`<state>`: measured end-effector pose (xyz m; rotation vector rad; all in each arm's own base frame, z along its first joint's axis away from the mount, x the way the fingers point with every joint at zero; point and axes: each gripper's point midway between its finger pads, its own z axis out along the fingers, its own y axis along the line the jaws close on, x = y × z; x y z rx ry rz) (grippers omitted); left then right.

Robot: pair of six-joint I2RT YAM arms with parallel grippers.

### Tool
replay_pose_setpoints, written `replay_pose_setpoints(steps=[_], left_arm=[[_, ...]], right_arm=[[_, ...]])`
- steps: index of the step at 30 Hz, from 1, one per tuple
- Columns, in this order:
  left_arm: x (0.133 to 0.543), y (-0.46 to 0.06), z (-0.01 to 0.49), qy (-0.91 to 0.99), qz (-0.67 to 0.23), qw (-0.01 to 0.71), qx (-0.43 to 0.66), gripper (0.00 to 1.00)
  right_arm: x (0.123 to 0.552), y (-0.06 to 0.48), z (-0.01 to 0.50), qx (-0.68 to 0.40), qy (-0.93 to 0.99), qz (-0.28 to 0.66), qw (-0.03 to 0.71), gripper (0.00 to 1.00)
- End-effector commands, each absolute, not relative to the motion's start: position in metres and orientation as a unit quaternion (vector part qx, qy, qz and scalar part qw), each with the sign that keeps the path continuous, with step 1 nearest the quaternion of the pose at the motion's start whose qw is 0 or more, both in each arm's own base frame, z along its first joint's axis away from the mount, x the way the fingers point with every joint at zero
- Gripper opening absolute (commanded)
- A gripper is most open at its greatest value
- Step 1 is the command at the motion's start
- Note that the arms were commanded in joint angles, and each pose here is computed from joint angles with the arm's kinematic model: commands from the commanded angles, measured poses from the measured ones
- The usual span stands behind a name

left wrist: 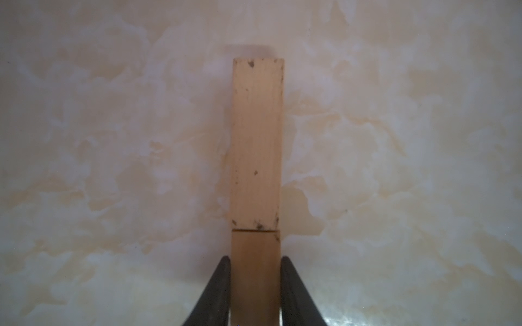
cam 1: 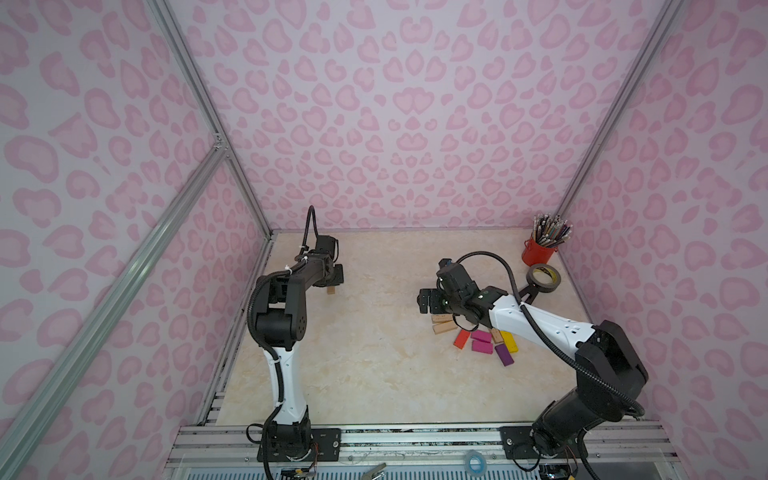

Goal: Assemble the letter k with building blocks
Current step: Assemble the building block at the center of the board.

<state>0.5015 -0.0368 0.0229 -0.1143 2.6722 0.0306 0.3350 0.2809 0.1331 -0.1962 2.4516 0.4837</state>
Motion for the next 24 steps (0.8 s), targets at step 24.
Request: replay_pose_setpoints(steps=[24], left_arm=[[0.5049, -0.0400, 0.0238, 0.971, -0.001, 0.233, -0.043, 0.32]], right_arm=[[0.3346, 0.2808, 0.1311, -0.074, 0.931, 0.181, 0.309, 0.99]])
